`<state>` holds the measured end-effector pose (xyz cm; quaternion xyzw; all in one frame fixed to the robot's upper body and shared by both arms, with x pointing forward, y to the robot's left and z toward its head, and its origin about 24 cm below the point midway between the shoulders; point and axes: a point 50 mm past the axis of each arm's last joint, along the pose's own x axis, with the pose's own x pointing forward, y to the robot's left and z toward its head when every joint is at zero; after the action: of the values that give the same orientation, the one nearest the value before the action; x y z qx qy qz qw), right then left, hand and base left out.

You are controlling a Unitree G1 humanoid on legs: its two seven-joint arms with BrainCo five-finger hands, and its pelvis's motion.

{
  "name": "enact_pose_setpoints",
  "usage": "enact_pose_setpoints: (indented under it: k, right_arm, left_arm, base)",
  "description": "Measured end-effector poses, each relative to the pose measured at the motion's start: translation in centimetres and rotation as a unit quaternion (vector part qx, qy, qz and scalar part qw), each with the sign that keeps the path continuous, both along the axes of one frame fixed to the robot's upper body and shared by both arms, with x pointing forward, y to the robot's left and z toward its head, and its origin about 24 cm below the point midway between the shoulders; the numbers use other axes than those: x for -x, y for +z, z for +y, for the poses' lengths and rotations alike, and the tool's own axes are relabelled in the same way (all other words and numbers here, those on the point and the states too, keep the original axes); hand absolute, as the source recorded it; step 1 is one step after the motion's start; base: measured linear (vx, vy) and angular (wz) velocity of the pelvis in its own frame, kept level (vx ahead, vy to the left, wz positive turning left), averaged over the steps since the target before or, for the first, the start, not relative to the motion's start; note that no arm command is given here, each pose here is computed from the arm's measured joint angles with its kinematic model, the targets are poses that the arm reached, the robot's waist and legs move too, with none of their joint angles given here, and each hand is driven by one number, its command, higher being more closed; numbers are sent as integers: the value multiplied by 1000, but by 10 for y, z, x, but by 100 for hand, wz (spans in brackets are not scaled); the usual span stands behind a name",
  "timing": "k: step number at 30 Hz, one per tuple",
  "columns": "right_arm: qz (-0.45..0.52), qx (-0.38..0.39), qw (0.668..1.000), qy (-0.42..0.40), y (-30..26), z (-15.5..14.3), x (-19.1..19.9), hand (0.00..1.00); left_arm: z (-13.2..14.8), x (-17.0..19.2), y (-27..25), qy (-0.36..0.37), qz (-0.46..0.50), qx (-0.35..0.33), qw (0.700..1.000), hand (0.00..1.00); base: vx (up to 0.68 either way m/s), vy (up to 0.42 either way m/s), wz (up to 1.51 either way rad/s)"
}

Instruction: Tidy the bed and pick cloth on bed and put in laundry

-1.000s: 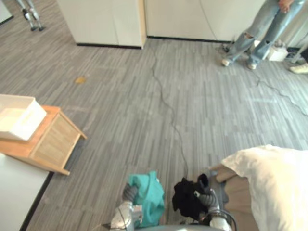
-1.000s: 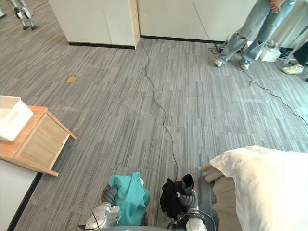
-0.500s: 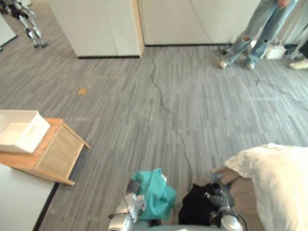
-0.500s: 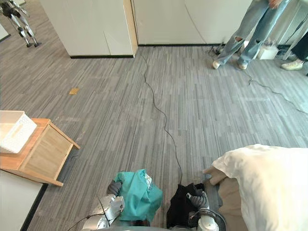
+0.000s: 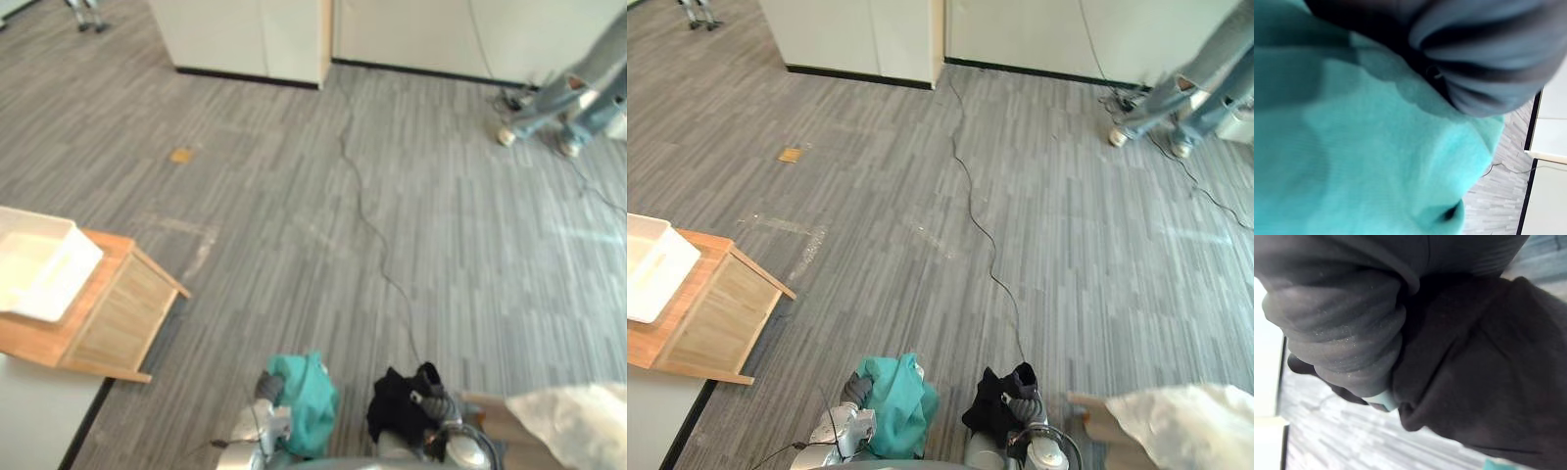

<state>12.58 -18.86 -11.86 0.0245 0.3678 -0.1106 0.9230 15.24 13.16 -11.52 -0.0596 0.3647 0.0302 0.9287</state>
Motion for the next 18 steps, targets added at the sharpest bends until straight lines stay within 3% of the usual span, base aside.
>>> enact_pose_setpoints:
  k: [5,9,14,18]
  right_arm:
    - [-44,3,999,-2,12,-2,-18,100]
    - [-49,1,999,-5,14,0,-24,100]
    - [-52,14,998,23,18,0,-36,100]
    - [-62,4,996,58,21,14,-39,100]
  left_arm:
    - [0,-8,3,-4,-11,-1,1000,100]
    - [11,1,0,18,2,-15,1000,100]
    - [-2,20,-11,49,40,16,998,100]
    - [-2,20,-9,84,37,48,995,100]
  base:
    - [483,-204,149]
    - [572,-494,129]
    - [560,-545,39]
    - [540,-419,-49]
